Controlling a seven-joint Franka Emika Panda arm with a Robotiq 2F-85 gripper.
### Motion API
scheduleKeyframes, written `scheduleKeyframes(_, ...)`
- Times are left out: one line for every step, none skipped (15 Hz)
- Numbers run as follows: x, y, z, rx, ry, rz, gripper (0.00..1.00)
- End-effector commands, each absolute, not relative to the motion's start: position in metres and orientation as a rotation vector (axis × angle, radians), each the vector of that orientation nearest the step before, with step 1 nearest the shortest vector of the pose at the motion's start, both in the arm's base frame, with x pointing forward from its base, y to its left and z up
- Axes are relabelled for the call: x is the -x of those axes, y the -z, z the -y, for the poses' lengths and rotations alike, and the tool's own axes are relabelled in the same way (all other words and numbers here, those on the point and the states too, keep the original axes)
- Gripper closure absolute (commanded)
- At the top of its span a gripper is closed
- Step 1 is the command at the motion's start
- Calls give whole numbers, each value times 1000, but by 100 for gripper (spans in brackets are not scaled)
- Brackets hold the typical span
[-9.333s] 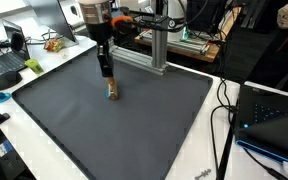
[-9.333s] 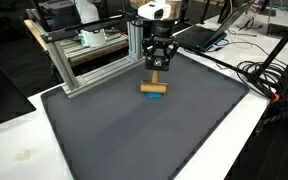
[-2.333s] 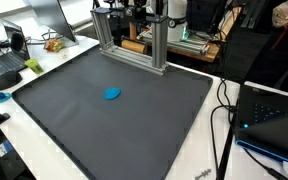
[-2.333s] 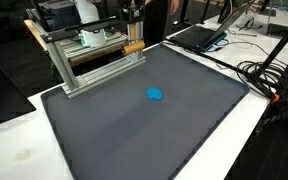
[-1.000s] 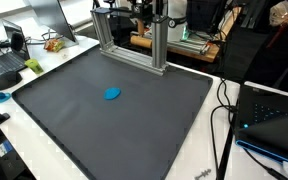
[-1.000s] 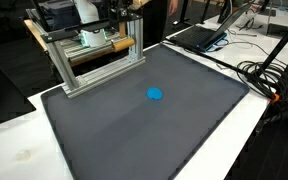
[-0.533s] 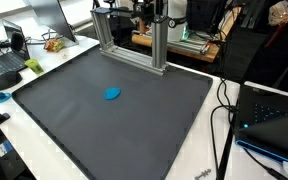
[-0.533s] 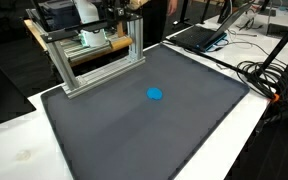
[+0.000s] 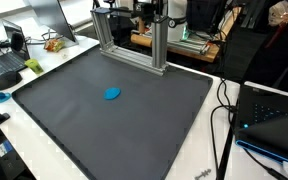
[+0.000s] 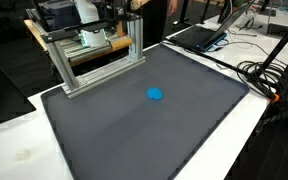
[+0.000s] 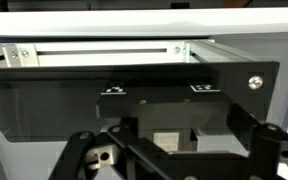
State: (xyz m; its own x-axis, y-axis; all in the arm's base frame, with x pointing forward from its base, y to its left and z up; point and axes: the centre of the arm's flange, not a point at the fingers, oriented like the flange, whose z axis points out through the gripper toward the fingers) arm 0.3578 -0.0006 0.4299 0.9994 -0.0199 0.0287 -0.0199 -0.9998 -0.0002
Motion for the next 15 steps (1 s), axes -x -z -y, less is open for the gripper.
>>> scheduleKeyframes(-349, -437, -1, -3129, -49, 45, 0)
scheduleKeyframes(-350, -437, -1, -3123, -47, 54, 0)
scheduleKeyframes(-351, -436, -1, -3117, -48, 66, 0)
scheduleKeyframes(-353, -436, 0, -3105, -46, 93, 0)
scheduleKeyframes(-354, -436, 1, -3092, -45, 118, 0)
scheduleKeyframes(-354, -437, 3, -3078, -45, 141, 0)
scheduleKeyframes(-355, -437, 5, -3062, -49, 168, 0)
scheduleKeyframes(-356, -439, 7, -3050, -53, 182, 0)
scheduleKeyframes(-357, -439, 9, -3036, -67, 199, 0)
scheduleKeyframes(-357, -440, 11, -3025, -73, 209, 0)
scheduleKeyframes(-359, -440, 14, -3012, -93, 224, 0)
scheduleKeyframes(-360, -442, 16, -3003, -114, 231, 0)
scheduleKeyframes(-362, -445, 18, -2999, -126, 241, 0)
scheduleKeyframes(-363, -449, 20, -2995, -137, 253, 0)
scheduleKeyframes(-365, -455, 21, -3009, -137, 250, 0)
